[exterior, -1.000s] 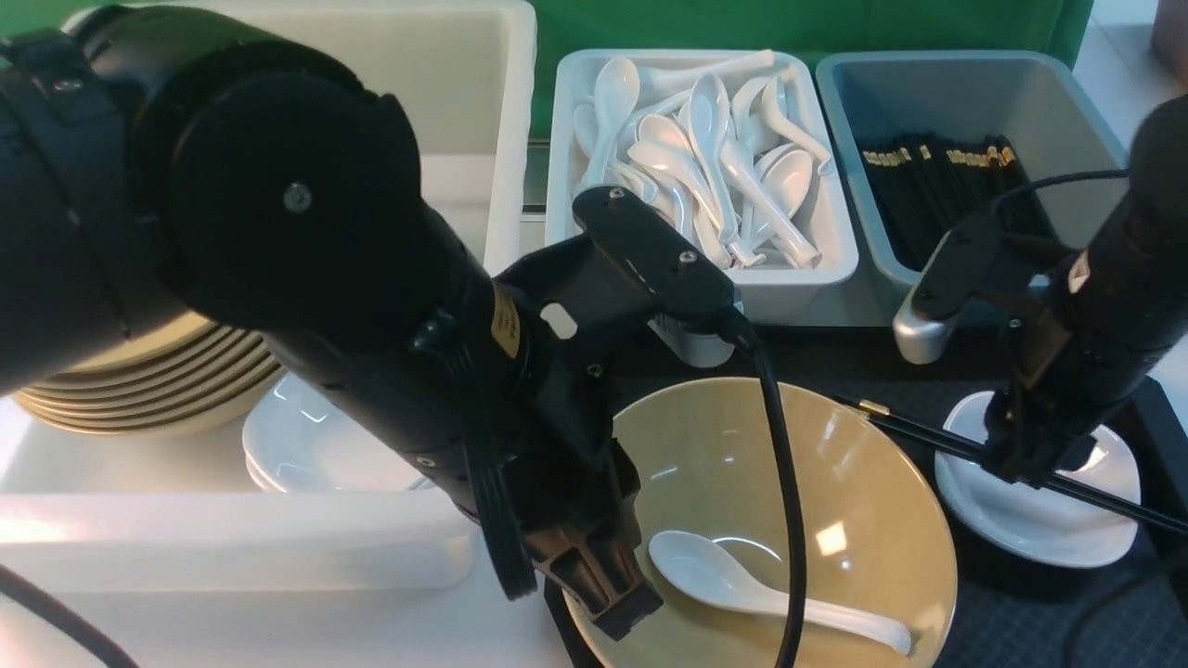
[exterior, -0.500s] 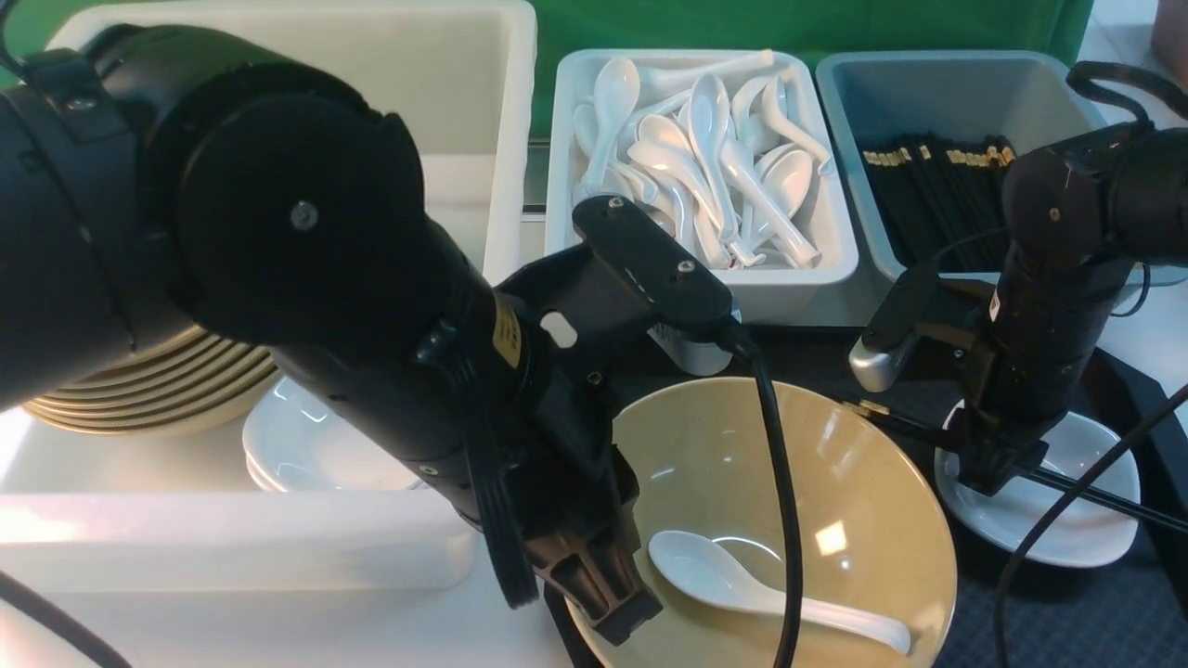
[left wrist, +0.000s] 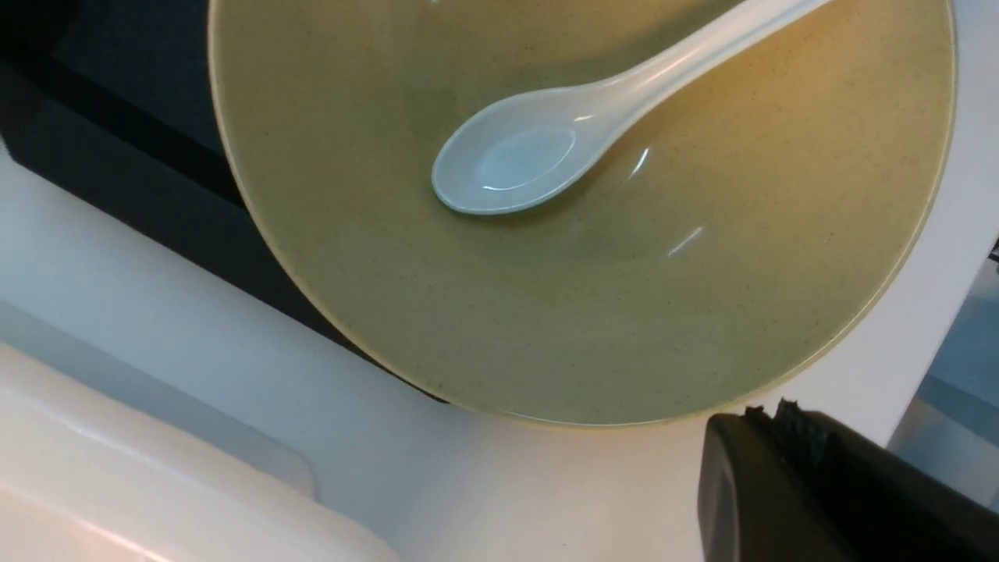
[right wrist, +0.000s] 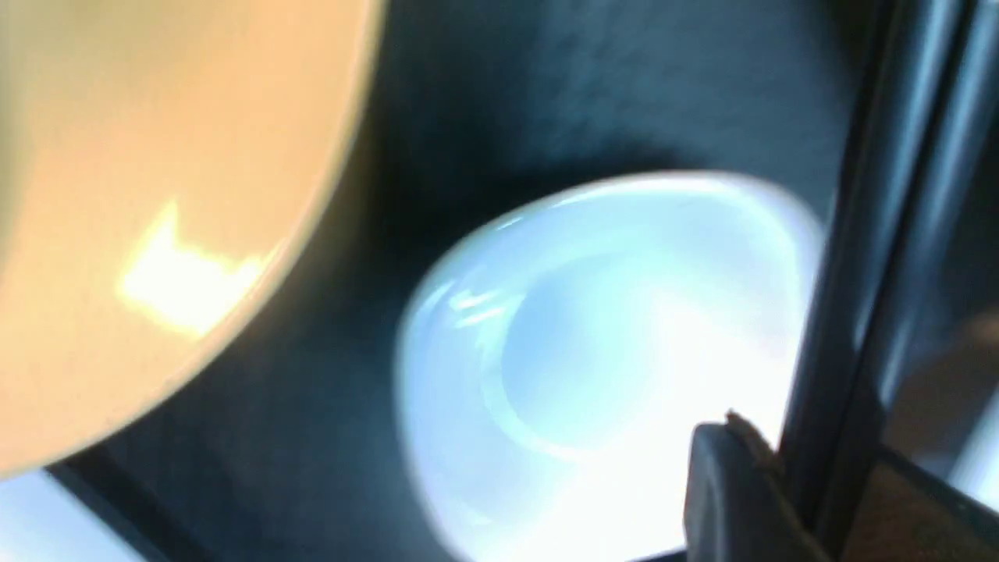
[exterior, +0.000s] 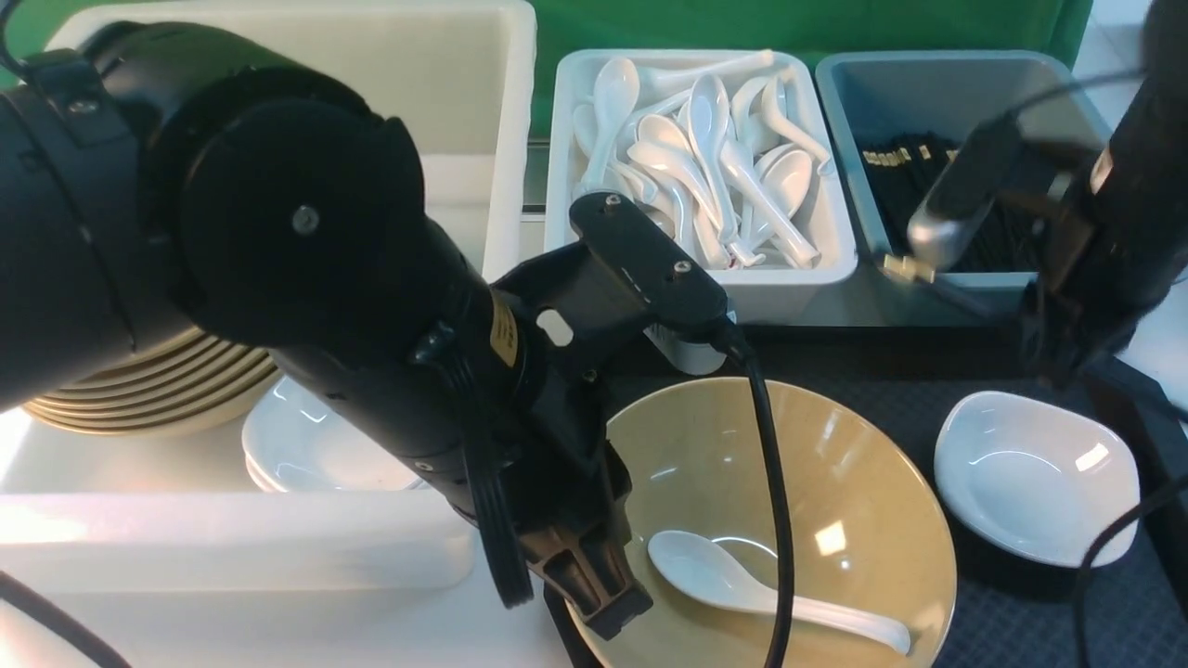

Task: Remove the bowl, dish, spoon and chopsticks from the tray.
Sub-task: Use the right arm to put the chopsticks into the small storage box on the right

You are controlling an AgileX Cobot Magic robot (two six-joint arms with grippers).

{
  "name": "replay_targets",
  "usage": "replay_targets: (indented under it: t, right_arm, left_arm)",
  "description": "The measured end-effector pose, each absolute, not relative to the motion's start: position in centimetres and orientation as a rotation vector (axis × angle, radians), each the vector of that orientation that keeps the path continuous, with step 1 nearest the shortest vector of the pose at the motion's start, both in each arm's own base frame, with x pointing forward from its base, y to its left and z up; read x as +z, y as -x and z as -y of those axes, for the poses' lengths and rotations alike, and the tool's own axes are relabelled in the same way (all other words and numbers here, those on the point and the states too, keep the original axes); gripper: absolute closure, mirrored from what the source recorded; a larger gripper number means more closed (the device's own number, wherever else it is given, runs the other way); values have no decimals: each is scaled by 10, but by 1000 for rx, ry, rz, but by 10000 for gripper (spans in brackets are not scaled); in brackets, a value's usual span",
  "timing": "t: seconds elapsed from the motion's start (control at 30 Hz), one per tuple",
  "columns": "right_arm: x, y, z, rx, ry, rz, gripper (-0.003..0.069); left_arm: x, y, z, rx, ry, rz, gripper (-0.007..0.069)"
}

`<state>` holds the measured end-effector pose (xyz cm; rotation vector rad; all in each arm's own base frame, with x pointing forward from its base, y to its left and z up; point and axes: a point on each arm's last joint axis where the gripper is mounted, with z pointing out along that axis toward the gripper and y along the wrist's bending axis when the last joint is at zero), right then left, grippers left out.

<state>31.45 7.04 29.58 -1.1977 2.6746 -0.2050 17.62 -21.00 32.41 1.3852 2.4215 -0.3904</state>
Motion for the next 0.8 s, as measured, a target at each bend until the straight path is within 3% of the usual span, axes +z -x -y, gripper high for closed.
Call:
replay_targets:
  t: [0.07, 0.1, 0.2, 0.33, 0.47, 0.6, 0.7, 0.8]
  right_arm:
    - [331, -327, -69, -219, 1016, -2568, 515]
    - [331, -328, -68, -220, 1012, -2564, 515]
    - [362, -358, -60, -189, 658, -2425, 515]
    - [372, -403, -44, -98, 265, -2263, 515]
    - [352, -450, -33, 10, 11, -2131, 515]
    - [320, -481, -28, 32, -44, -2129, 510]
    - [291, -496, -28, 19, -63, -2234, 419]
    - [286, -493, -26, -4, -79, -2353, 300]
  left_arm:
    - [325, -177, 211, -391, -1376, -2408, 634]
    - [325, -178, 211, -392, -1374, -2405, 634]
    - [326, -179, 213, -400, -1349, -2386, 634]
    - [327, -182, 215, -422, -1276, -2390, 634]
    - [328, -183, 216, -445, -1200, -2405, 634]
    - [328, -183, 216, -462, -1136, -2441, 634]
    - [328, -183, 216, -475, -1080, -2479, 634]
    - [330, -180, 212, -469, -1077, -2501, 634]
